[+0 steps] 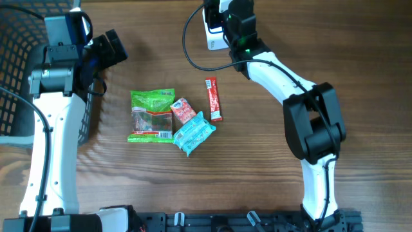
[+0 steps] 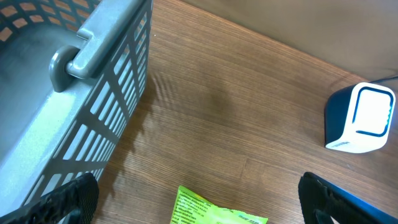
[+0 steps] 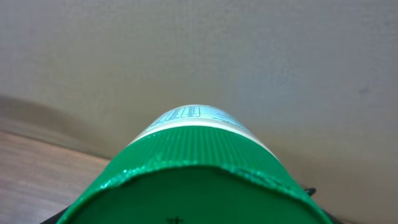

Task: Scan the item barcode
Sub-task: 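Hold the jar under the white scanner with the right gripper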

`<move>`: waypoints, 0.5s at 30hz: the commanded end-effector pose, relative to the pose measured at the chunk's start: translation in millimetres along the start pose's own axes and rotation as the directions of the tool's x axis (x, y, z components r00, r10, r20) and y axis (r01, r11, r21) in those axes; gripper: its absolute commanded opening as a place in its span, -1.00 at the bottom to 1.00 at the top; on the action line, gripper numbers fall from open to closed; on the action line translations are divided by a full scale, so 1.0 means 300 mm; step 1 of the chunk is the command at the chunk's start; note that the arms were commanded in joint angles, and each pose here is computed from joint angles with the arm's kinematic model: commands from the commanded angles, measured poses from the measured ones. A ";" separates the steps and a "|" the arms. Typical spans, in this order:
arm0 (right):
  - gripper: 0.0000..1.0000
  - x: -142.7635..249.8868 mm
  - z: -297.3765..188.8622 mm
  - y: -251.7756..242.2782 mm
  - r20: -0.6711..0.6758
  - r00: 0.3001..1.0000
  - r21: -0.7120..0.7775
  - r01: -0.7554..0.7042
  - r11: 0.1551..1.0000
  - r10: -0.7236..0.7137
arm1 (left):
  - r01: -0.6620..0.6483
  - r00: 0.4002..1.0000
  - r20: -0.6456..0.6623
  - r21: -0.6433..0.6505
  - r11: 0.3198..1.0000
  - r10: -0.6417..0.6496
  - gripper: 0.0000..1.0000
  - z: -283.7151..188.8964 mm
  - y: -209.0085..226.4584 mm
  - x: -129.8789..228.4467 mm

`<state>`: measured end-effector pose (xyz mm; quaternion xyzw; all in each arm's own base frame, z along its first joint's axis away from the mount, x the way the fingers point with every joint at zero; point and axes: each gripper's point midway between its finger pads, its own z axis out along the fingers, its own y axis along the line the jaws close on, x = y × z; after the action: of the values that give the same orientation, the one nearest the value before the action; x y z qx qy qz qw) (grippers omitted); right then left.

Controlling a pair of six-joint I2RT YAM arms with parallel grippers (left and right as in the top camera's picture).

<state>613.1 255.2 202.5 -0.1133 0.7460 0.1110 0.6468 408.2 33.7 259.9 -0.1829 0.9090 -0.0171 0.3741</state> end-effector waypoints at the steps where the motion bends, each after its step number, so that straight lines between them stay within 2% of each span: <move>1: -0.38 0.090 0.055 -0.048 0.011 1.000 0.032 -0.024 0.999 0.024 | -0.005 1.000 0.020 0.001 1.000 0.005 1.00 -0.016 0.002 -0.018; 4: -0.41 0.137 0.069 -0.057 0.002 1.000 0.036 -0.026 0.999 0.026 | -0.005 1.000 0.019 0.001 1.000 0.005 1.00 -0.016 0.002 -0.018; 7: -0.43 0.120 0.069 -0.064 0.022 0.998 0.037 -0.056 0.998 0.056 | -0.005 1.000 0.020 0.001 1.000 0.005 1.00 -0.016 0.002 -0.018; 8: -0.41 0.076 0.060 -0.062 0.044 0.997 0.030 -0.069 0.997 0.068 | -0.005 1.000 0.020 0.001 1.000 0.005 1.00 -0.016 0.002 -0.018; 12: -0.44 -0.324 -0.123 -0.081 0.113 0.991 0.010 -0.075 0.997 0.073 | -0.005 1.000 0.020 0.001 1.000 0.005 1.00 -0.016 0.002 -0.018; 14: -0.43 -0.450 -0.264 -0.127 0.057 0.996 0.037 -0.066 0.997 0.064 | -0.005 1.000 0.020 0.001 1.000 0.005 1.00 -0.016 0.002 -0.018; 15: -0.46 -0.456 -0.362 -0.167 -0.047 0.998 0.065 -0.034 0.997 0.038 | -0.005 1.000 0.019 0.001 1.000 0.005 1.00 -0.016 0.002 -0.018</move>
<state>583.6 214.9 235.5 -0.0958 0.8020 0.0997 0.5811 408.8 33.8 260.5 -0.1828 0.9084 -0.0173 0.3757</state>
